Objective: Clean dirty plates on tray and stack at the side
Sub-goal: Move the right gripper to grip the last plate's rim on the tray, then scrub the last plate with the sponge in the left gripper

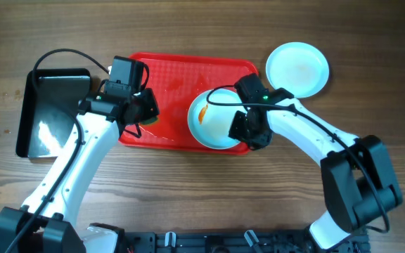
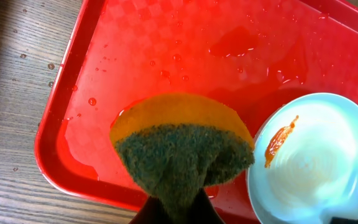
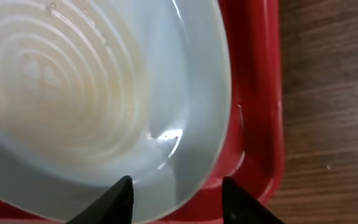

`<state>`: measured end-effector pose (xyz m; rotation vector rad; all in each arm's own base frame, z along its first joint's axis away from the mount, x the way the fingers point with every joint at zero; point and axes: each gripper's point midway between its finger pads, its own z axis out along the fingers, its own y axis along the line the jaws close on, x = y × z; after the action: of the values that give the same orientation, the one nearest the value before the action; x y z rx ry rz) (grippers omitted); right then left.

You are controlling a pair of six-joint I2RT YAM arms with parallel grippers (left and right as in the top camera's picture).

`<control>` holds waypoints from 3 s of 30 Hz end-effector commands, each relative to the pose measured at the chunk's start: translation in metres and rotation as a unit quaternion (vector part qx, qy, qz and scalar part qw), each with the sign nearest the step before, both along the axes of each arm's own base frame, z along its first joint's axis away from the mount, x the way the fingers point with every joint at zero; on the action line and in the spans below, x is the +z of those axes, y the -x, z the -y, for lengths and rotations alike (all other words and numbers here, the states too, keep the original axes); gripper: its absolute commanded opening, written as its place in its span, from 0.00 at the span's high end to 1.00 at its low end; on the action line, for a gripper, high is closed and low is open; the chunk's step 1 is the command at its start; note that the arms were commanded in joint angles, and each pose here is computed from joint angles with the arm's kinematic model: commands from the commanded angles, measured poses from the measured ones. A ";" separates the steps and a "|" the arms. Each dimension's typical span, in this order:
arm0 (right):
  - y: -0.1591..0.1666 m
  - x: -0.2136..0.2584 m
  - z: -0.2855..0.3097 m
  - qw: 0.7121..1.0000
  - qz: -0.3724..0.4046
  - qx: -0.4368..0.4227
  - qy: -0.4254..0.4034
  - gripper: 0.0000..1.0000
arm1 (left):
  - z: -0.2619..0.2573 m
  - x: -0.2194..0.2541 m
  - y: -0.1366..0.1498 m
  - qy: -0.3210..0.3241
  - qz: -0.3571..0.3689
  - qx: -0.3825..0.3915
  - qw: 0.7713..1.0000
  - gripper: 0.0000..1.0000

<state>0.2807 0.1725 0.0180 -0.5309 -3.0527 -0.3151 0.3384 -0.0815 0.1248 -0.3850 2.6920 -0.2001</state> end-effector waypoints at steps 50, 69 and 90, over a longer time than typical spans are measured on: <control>-0.141 0.007 -0.079 0.955 0.226 0.173 -0.082 0.96 | 0.020 -0.007 -0.022 0.053 0.035 -0.010 0.998 0.96; -0.136 -0.010 -0.085 0.954 0.208 0.190 -0.097 0.96 | 0.071 -0.112 -0.053 0.122 -0.020 -0.049 0.991 0.96; -0.135 -0.009 -0.086 0.954 0.208 0.191 -0.099 0.96 | 0.030 -0.017 -0.099 -0.025 0.145 -0.060 0.987 0.96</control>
<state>0.4100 0.2556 0.0081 0.1567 -3.3467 -0.7836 0.4260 -0.0913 0.0681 -0.1975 2.5100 -0.0448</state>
